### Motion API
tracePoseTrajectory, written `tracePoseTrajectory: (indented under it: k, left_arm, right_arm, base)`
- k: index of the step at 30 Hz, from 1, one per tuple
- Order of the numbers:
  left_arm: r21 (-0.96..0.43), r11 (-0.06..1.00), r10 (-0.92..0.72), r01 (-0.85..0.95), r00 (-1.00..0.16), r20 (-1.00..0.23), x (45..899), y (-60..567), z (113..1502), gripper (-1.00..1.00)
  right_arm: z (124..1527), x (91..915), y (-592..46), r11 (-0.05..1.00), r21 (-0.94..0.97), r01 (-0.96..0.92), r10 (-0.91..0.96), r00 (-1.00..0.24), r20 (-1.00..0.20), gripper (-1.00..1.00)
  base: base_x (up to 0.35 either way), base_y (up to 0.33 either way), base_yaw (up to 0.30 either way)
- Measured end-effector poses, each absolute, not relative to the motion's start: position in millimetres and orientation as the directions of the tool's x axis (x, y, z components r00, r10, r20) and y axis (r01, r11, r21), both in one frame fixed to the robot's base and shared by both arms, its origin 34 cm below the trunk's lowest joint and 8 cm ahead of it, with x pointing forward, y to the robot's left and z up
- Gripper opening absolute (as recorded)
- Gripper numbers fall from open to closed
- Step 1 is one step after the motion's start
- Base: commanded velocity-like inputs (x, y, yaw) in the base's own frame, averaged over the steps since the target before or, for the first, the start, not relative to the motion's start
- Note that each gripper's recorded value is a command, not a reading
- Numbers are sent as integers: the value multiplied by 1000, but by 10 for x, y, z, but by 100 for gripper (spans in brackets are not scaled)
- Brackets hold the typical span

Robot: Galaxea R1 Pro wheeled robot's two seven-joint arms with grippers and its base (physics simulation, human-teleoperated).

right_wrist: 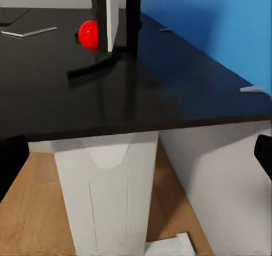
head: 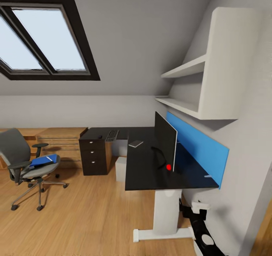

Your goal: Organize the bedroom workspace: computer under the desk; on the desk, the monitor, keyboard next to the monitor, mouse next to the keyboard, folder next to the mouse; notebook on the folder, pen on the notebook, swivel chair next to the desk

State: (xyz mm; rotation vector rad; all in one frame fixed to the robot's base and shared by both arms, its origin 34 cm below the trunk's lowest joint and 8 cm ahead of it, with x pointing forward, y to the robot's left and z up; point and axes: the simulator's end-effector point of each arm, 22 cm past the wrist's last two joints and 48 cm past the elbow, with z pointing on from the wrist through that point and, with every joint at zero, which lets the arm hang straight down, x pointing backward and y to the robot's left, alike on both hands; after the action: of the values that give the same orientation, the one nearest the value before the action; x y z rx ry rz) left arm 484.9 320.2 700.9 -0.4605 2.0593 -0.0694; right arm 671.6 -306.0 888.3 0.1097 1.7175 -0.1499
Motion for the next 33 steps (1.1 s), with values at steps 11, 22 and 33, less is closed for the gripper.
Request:
tracePoseTrajectory:
  k: [11, 22, 33]
  left_arm:
    - [-236, 926, -351, -295, -437, -828, 4847, 3205, 7018, 100]
    - [-239, 926, -356, -292, -462, -812, 4739, 3109, 6910, 100]
    - [-220, 932, -333, -288, -441, -833, 4521, 3044, 6831, 100]
  right_arm:
    - [7924, 6200, -2816, 991, -37, 126, 11, -356, -934, 100]
    - [7273, 5665, -2697, 993, -37, 110, 25, -518, -855, 100]
    - [6958, 5296, -2626, 995, -38, 93, 24, -592, -806, 100]
  base:
    - [-30, 0, 0]
    - [0, 0, 0]
    - [0, 0, 0]
